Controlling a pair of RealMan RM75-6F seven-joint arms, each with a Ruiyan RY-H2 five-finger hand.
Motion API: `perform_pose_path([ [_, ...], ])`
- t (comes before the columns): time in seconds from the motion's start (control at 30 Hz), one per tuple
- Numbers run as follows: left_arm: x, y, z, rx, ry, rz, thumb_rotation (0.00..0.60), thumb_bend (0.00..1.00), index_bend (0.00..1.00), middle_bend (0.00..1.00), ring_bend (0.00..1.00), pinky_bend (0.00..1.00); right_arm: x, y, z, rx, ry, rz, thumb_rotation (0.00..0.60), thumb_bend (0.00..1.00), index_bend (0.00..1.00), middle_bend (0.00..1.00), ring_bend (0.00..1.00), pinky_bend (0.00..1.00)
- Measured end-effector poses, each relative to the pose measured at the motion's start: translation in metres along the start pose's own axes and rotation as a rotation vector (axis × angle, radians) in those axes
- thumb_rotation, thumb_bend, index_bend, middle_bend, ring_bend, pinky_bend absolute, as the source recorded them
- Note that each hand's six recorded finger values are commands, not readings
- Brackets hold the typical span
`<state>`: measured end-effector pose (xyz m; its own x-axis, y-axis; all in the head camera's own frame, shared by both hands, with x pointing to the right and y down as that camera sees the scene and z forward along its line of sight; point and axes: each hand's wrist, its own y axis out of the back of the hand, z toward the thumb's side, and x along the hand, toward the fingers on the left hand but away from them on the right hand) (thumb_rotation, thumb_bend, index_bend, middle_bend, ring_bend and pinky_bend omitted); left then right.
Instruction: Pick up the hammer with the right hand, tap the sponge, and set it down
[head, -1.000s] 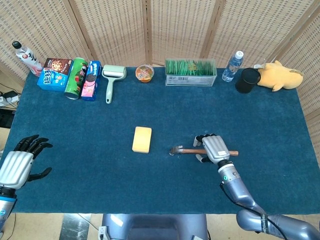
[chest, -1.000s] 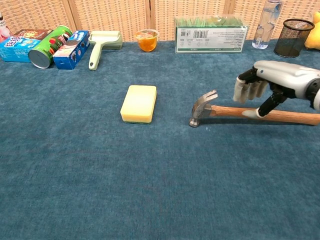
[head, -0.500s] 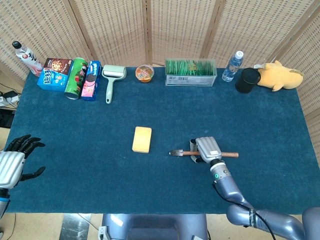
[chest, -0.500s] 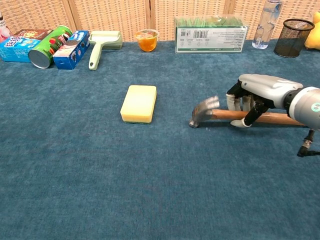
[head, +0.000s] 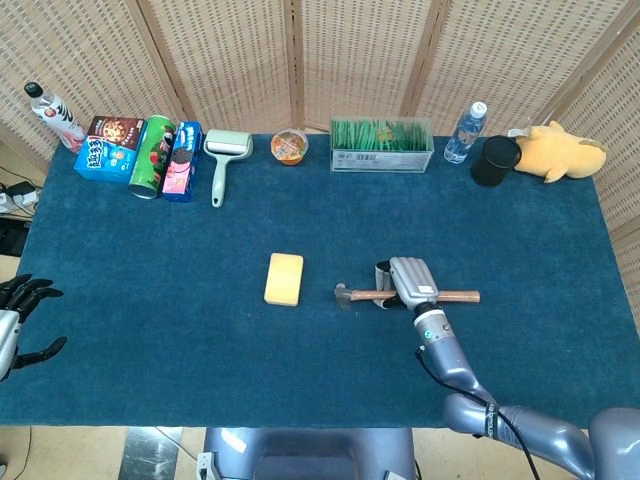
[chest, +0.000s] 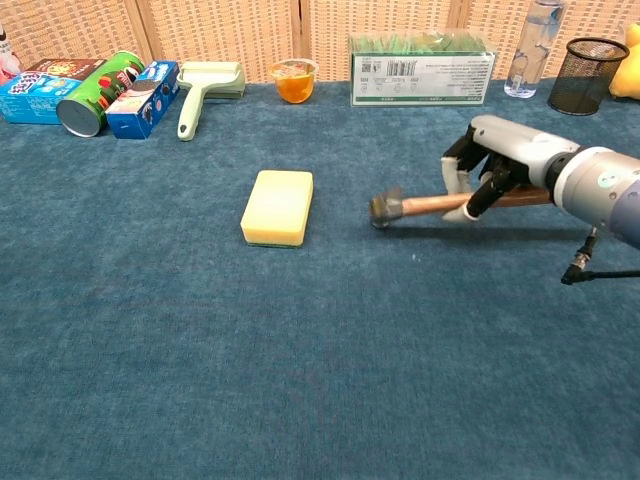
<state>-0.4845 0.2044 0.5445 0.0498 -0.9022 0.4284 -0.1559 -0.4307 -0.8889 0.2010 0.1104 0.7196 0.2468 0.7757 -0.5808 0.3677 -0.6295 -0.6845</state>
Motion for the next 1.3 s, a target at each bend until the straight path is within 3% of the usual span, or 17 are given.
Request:
perform_pose_path([
  [0.2,-0.001,-0.002,0.0,-0.01,-0.006,-0.003,0.6,0.23,0.29,0.21,0.11,0.11,0.003,0.019,0.013,-0.19,0.013,0.014,0.6,0.26,0.88,1.0,1.0,1.0],
  [0.43,0.0,-0.003,0.002,-0.012,-0.011,-0.005,0.6,0.23,0.29,0.21,0.11,0.11,0.01,0.029,0.011,-0.297,-0.01,0.048,0.6,0.26,0.88,1.0,1.0,1.0],
  [0.8,-0.004,-0.002,0.002,-0.005,-0.011,-0.005,0.6,0.23,0.29,0.21,0.11,0.11,0.014,0.023,0.029,-0.497,0.005,0.097,0.6,0.26,0.88,1.0,1.0,1.0],
  [1.1,-0.007,-0.006,-0.002,-0.003,0.004,-0.02,0.6,0.23,0.29,0.21,0.11,0.11,0.011,0.02,0.067,-0.803,0.04,0.084,0.6,0.26,0.88,1.0,1.0,1.0],
  [1.3,-0.008,-0.009,-0.008,-0.002,0.023,-0.031,0.6,0.23,0.29,0.21,0.11,0.11,0.009,0.011,0.078,-0.827,0.053,0.091,0.6,0.26,0.88,1.0,1.0,1.0],
])
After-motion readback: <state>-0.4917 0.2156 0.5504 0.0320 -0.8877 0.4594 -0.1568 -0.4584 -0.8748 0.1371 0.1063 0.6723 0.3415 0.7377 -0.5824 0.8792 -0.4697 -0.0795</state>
